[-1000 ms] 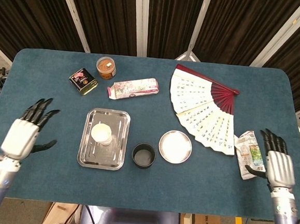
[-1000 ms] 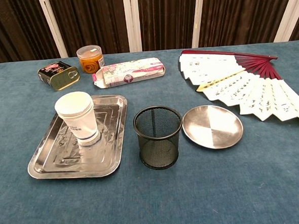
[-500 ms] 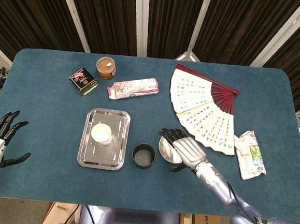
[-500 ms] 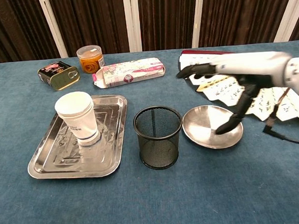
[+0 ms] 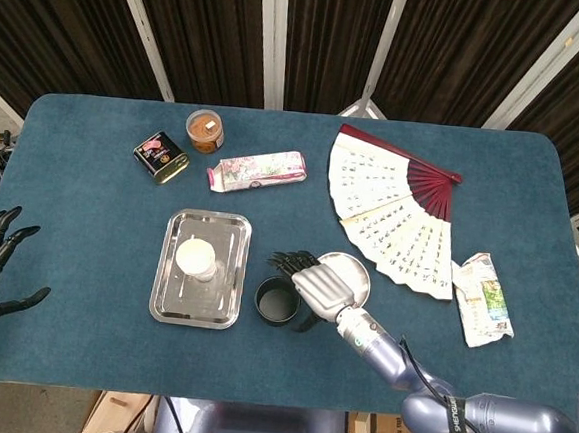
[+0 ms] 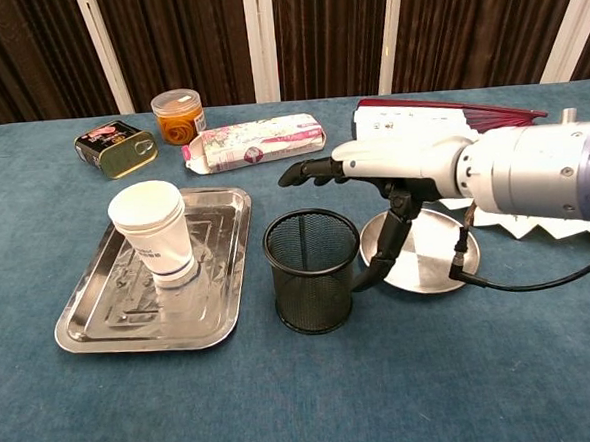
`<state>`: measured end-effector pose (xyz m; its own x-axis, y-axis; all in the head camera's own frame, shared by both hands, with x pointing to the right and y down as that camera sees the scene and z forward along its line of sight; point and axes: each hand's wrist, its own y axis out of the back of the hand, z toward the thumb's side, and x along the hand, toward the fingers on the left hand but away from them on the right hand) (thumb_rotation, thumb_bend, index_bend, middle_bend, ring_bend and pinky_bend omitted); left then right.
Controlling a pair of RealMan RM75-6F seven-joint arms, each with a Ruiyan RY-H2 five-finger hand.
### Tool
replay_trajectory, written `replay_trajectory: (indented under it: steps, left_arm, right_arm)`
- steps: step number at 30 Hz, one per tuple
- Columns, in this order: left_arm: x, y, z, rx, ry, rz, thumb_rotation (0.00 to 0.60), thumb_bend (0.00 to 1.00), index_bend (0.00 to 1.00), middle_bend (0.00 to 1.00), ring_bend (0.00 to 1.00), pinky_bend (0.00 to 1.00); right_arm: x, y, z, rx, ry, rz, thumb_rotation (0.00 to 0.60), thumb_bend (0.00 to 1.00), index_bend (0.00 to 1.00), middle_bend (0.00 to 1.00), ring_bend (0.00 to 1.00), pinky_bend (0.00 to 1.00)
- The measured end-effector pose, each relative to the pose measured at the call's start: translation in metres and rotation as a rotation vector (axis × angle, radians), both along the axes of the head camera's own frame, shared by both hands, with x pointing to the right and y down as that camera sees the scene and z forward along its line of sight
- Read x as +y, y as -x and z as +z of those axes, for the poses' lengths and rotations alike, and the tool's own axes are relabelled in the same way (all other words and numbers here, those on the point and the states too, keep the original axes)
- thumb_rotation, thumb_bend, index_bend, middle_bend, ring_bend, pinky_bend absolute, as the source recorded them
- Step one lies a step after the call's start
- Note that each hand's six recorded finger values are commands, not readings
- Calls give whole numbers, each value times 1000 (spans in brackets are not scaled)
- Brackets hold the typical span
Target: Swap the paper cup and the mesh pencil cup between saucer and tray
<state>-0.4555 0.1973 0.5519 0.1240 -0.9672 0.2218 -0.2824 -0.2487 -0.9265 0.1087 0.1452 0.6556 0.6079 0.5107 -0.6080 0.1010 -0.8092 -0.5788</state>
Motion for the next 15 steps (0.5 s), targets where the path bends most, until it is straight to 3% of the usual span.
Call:
replay_trajectory:
  steps: [8,15]
  left_arm:
    - [0,-1,0,10,-8,-5,600,120,203,0,0,134]
    - [-1,-1,1,20,-14,-13,600,120,210,0,0,136]
  right_arm:
    - [1,2,2,19,-58,3,600,0,204,232,266,54]
    - [9,6,5,22,-52,-14,600,0,294,298,310,67]
